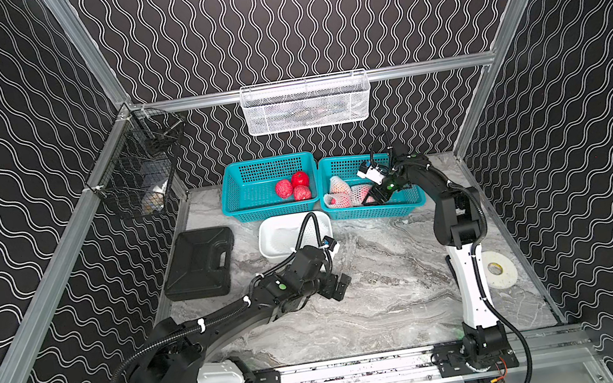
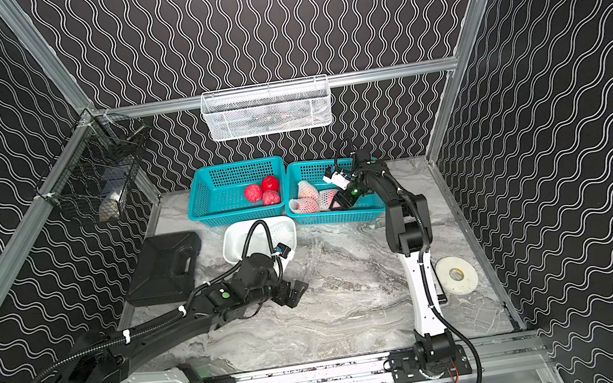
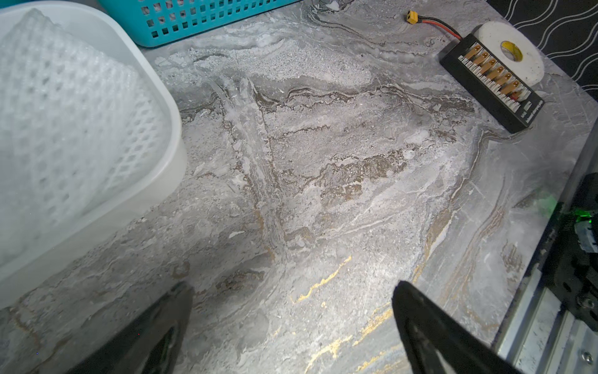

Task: Remove foam nets from apples
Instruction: Pick up the apple from the basket, then place the apple at the center of the board.

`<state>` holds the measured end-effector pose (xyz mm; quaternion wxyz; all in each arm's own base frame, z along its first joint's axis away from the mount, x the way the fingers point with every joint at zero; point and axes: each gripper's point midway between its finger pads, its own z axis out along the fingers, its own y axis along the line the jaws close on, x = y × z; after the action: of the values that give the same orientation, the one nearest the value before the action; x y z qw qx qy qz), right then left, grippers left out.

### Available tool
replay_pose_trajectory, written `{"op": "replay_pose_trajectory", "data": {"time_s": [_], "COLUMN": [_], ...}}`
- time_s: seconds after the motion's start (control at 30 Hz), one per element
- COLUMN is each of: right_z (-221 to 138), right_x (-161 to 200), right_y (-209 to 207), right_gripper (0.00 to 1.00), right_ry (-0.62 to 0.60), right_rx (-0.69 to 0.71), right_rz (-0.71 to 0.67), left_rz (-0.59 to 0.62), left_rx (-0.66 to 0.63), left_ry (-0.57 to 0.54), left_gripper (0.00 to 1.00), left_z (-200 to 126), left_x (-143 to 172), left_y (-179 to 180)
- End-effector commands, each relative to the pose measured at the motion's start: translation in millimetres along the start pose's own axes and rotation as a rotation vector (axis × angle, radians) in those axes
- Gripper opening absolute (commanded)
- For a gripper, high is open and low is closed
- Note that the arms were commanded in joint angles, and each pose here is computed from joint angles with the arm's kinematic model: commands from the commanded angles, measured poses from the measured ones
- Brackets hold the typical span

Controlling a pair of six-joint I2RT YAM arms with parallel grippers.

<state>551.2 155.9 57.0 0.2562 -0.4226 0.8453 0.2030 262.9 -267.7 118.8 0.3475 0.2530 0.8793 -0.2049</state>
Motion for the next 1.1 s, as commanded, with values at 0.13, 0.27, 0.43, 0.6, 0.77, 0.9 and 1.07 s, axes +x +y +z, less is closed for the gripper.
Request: {"op": "replay_pose_trajectory", "data": {"time_s": [0.13,0.27,0.43,0.6,0.77,0.9,1.07], "right_z": [-14,-25,-49,-79,-108,-143,-177], "right_x": [-20,-25,-37,-46,-56,-74,-88], "right_y": [4,5,9,17,33,60,109], "right_gripper": [0.60,0.59,0.59,0.59,0.60,0.60,0.62], "right_ry": [-0.088,-0.124,-0.185,-0.232,-0.276,-0.362,-0.505], "right_rx": [-0.002,0.008,0.037,0.059,0.063,0.047,0.015], "right_rz": [-0.028,-0.031,-0.044,-0.051,-0.053,-0.066,-0.030], "left_rz": [0.023,0.027,0.020,0.020,0.027,0.023,0.006], "left_rx": [-0.054,-0.077,-0.087,-0.111,-0.133,-0.140,-0.157], "left_ry": [-0.017,-0.019,-0.050,-0.101,-0.146,-0.186,-0.244], "left_gripper": [1.00,1.00,1.00,0.99,1.00,1.00,1.00], "left_z": [-4,-6,-13,-24,-31,-36,-40], "left_x": [-3,-3,-9,-16,-25,-30,-31], "left_y": [9,14,15,19,22,24,29]}}
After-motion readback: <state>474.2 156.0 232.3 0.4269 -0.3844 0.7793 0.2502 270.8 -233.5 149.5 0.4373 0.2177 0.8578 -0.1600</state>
